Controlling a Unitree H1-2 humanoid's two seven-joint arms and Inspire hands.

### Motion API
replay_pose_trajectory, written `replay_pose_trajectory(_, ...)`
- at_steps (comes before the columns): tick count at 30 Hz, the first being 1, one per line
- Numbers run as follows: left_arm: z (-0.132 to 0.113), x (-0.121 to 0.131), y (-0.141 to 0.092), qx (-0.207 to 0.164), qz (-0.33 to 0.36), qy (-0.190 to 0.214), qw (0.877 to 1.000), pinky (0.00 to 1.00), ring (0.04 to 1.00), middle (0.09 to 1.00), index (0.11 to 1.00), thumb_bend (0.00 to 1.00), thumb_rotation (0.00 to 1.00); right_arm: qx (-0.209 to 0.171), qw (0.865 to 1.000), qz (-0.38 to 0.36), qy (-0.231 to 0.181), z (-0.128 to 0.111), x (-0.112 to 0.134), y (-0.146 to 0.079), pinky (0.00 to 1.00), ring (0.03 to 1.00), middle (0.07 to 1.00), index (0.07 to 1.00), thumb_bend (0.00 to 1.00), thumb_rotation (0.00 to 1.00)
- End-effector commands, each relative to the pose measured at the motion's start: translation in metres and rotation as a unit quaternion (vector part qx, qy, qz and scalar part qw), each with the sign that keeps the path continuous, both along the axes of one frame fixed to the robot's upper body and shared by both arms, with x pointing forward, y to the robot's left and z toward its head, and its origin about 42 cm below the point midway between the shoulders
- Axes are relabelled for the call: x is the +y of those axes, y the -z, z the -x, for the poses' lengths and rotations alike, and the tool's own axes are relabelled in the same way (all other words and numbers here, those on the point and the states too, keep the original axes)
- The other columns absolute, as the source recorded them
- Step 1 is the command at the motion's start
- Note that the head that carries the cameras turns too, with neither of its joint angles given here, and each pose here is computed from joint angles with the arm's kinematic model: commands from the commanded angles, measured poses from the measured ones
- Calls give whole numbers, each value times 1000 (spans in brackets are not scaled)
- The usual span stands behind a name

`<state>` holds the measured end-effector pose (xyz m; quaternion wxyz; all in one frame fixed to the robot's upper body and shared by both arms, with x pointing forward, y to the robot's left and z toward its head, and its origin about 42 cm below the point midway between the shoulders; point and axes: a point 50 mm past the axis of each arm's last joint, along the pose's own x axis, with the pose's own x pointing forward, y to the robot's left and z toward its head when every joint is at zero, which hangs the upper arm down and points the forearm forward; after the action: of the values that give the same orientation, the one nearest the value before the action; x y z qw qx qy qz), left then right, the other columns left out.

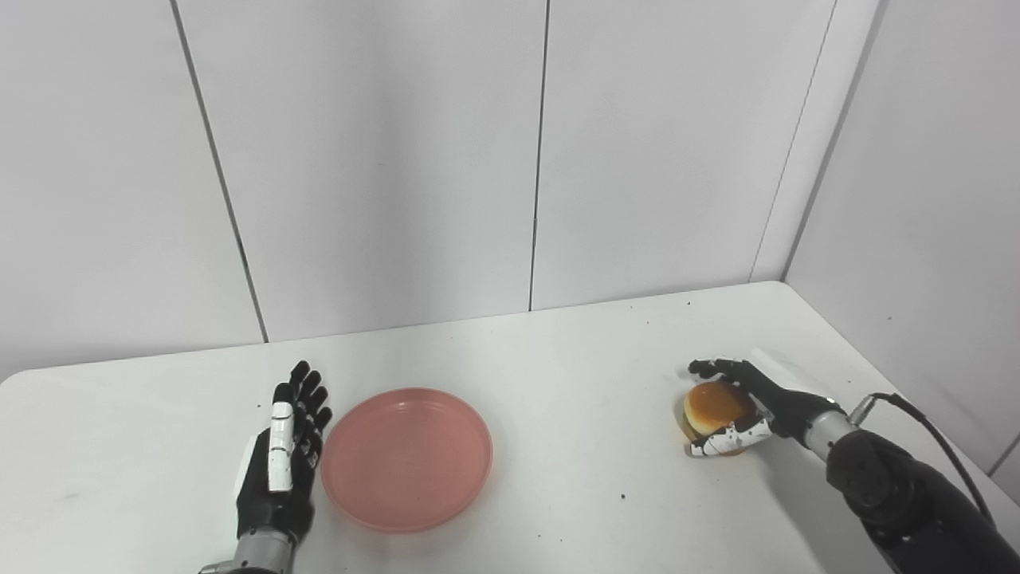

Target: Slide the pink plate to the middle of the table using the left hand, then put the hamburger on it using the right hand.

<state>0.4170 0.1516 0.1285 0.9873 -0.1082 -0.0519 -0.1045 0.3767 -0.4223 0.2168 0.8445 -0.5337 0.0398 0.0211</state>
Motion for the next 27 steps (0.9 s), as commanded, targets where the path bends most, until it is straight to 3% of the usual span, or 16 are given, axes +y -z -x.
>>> replay_pose_trajectory(1,8,2,15,23,3,-4,1000,1000,1000,992,959,642,1000,-79,997,10,-2,-9,-7,-28,462,501,510,608,585,17)
replay_pose_trajectory(5,8,0,15,22,2,-4,1000,1000,1000,991,959,633,1000,-127,992,-2,6,-8,-7,-33,404,457,477,514,532,1)
replay_pose_trajectory(14,9,-7,13,22,-6,-1,1000,1000,1000,998,970,621,1000,-192,981,-23,-25,-7,7,-59,391,428,494,512,519,0)
replay_pose_trajectory(22,10,-21,11,21,-1,-5,1000,1000,1000,1000,960,614,1000,-222,970,-31,-97,-9,44,-88,385,425,491,516,519,0)
replay_pose_trajectory(27,13,-30,12,16,-9,-6,1000,1000,1000,1000,967,619,1000,-222,961,-30,-164,-18,74,-84,374,423,491,518,518,0)
